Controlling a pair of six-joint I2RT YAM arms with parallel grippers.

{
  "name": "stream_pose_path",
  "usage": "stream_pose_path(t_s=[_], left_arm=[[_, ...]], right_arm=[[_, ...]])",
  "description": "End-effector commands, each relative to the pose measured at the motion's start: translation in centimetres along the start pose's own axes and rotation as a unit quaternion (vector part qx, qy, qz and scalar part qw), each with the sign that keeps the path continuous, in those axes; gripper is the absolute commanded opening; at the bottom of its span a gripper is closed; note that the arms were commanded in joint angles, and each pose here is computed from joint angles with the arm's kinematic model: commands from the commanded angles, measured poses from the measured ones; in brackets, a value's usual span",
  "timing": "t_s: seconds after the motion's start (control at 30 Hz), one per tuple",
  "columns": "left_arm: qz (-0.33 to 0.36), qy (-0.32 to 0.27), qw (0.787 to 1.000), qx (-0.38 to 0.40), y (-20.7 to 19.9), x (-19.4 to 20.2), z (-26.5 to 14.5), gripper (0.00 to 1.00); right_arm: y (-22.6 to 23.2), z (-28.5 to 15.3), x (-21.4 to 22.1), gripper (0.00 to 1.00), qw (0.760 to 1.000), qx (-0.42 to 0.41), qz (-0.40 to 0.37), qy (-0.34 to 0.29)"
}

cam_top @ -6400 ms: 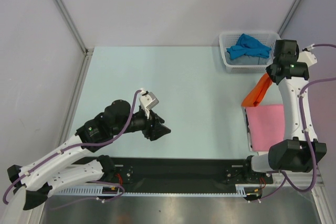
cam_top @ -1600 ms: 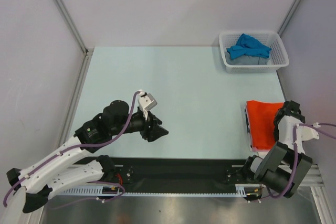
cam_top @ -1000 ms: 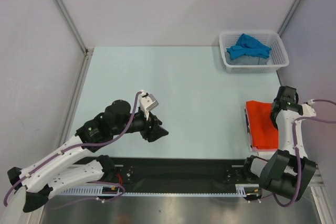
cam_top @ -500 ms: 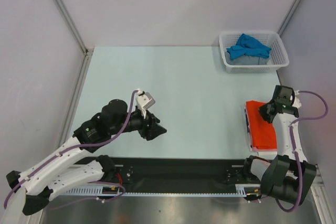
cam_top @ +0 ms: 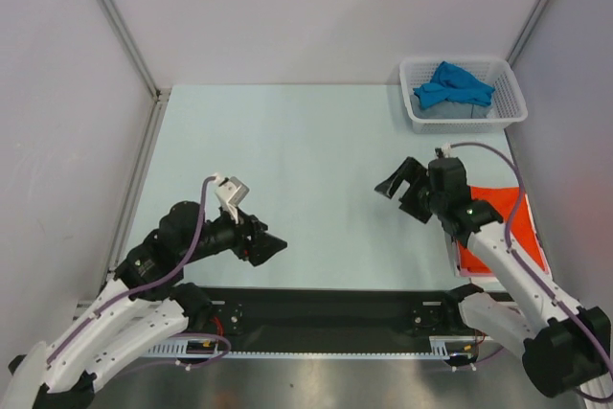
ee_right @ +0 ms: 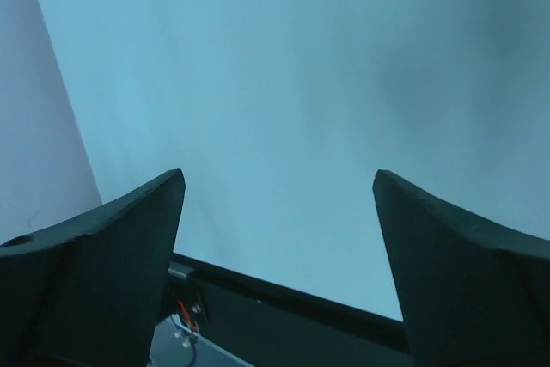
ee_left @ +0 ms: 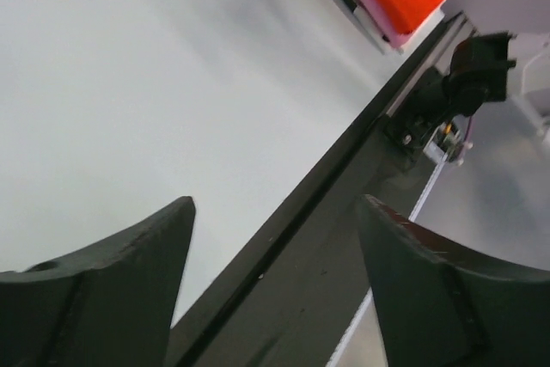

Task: Fold and stack the t-shirts
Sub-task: Reset both grippers

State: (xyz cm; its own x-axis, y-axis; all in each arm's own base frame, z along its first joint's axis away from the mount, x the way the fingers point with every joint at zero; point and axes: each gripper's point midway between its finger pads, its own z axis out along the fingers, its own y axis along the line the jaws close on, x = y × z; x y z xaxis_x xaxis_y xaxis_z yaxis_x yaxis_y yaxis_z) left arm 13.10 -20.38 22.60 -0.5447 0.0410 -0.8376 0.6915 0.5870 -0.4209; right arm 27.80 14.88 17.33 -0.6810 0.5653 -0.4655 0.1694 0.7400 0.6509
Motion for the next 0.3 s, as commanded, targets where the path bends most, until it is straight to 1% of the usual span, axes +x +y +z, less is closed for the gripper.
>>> stream_pose_path(t_s=[0.0,0.07,0.1,0.17,0.27], left_arm=[[-0.062,-0.033,0.997,-0.016,0.4,-0.4,-0.4,0.85],[-0.078,-0.048,0.996,-0.016,0.5,-0.3,-0.6,0.88],[-0.094,-0.057,0.994,-0.013,0.4,-0.5,-0.6,0.89],[-0.105,-0.072,0.992,-0.010,0.5,-0.6,-0.5,0.89],[-0.125,-0.104,0.987,-0.004,0.9,-0.4,-0.4,0.90]], right_arm=[[-2.1,-0.2,2.2,1.00,0.998,0.009,0.055,-0.012],[-2.8,-0.1,3.3,1.00,0.998,0.009,0.063,0.001],[-3.3,0.0,4.4,1.00,0.998,0.005,0.060,0.020],[-2.8,0.0,5.0,1.00,0.998,-0.024,0.053,0.030],[-0.5,-0.7,6.7,1.00,0.989,-0.131,0.036,0.050]])
